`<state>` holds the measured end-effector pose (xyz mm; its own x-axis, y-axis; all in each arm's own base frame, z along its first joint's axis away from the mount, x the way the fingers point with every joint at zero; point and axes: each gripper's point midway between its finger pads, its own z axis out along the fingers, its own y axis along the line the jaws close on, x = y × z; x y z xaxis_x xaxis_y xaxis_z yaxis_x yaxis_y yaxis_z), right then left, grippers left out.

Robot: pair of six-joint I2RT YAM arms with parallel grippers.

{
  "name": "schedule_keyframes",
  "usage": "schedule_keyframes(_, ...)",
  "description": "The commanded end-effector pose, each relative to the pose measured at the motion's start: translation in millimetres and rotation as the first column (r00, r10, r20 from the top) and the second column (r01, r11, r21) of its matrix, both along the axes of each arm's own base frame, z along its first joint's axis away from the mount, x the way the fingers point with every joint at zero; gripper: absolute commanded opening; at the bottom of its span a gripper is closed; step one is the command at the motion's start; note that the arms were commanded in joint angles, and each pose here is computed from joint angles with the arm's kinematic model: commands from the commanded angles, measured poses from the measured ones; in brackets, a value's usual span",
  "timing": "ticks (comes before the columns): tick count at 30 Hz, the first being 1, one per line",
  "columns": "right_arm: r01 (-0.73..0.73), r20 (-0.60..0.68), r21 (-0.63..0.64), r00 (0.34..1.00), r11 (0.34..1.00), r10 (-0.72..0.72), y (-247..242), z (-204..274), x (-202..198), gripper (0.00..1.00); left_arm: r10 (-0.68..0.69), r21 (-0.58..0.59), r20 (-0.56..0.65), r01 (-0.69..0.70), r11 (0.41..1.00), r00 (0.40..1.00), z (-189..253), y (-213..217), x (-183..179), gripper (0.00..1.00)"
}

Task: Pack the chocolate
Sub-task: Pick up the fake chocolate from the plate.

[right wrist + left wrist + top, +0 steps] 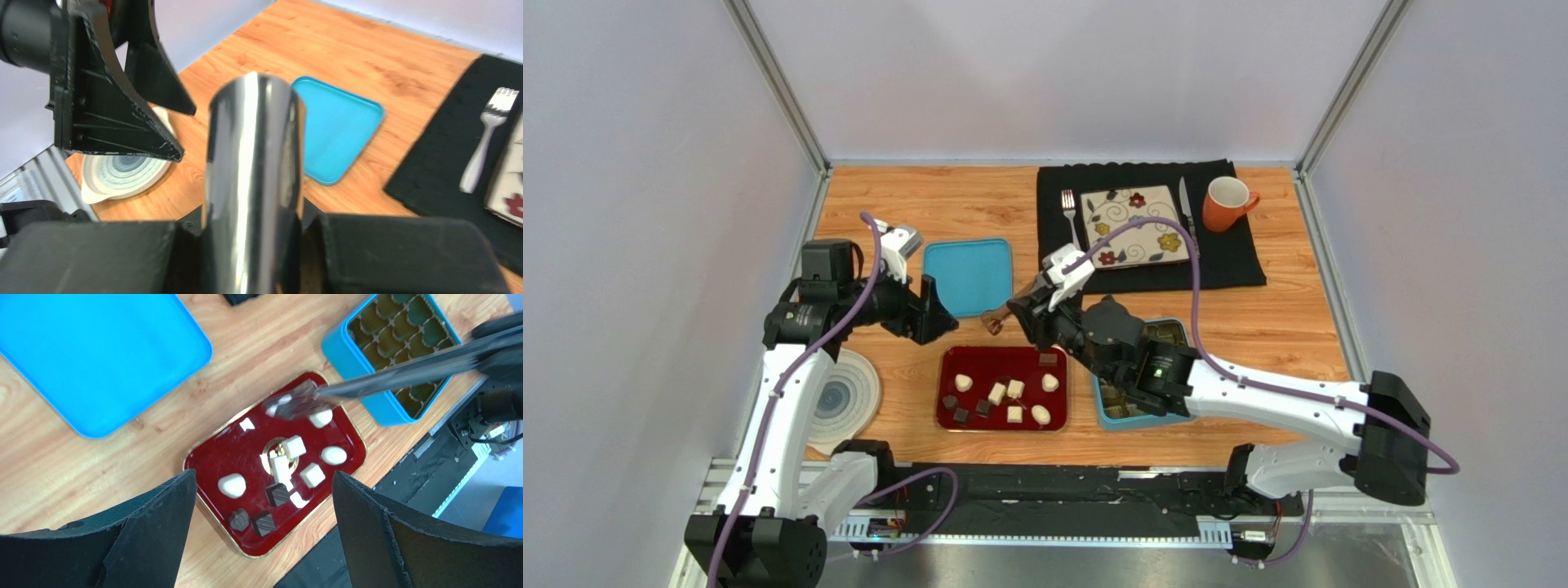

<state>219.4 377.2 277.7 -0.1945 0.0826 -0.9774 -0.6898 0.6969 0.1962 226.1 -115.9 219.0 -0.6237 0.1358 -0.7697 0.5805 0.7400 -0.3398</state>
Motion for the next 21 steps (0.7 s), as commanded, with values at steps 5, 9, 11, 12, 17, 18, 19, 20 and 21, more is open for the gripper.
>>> schedule_keyframes(5,0.101,0.012,-0.125,0.995,0.987,-0.100,-47.3,-19.5,-0.7,0.12,0.005,0.056,-0.049,-0.002,0.998,0.999,-29.6,7.3,-7.6,0.90)
schedule_keyframes(9,0.137,-0.010,-0.169,0.990,0.976,-0.141,-60.2,-35.8,-2.6,0.14,0.002,0.062,-0.053,0.002,0.998,0.999,-34.0,7.9,-10.3,0.90)
schedule_keyframes(11,0.145,-0.012,-0.196,0.989,0.970,-0.150,-63.8,-44.5,-4.3,0.16,-0.002,0.059,-0.062,0.006,0.998,0.998,-36.9,7.3,-11.9,0.90)
schedule_keyframes(12,0.156,-0.010,-0.203,0.987,0.967,-0.162,-65.7,-46.1,-3.1,0.18,-0.001,0.056,-0.066,0.005,0.998,0.998,-37.3,7.0,-12.3,0.90)
schedule_keyframes(17,0.165,-0.015,-0.215,0.985,0.962,-0.172,-64.5,-52.0,-3.9,0.25,-0.009,0.051,-0.069,0.012,0.999,0.998,-38.9,5.8,-13.8,0.90)
schedule_keyframes(18,0.173,-0.016,-0.218,0.983,0.961,-0.180,-65.3,-53.2,-2.7,0.27,-0.010,0.051,-0.070,0.013,0.999,0.998,-39.1,5.8,-14.0,0.90)
schedule_keyframes(19,0.175,-0.017,-0.223,0.983,0.959,-0.184,-65.1,-55.2,-2.2,0.28,-0.011,0.052,-0.066,0.014,0.999,0.998,-38.5,5.9,-14.2,0.90)
schedule_keyframes(20,0.176,-0.021,-0.223,0.983,0.959,-0.185,-64.6,-56.3,-2.2,0.30,-0.011,0.052,-0.069,0.014,0.999,0.998,-38.8,5.9,-14.8,0.90)
schedule_keyframes(21,0.173,-0.024,-0.221,0.983,0.960,-0.183,-63.3,-56.4,-2.6,0.32,-0.014,0.055,-0.065,0.018,0.998,0.998,-38.8,6.1,-15.1,0.89)
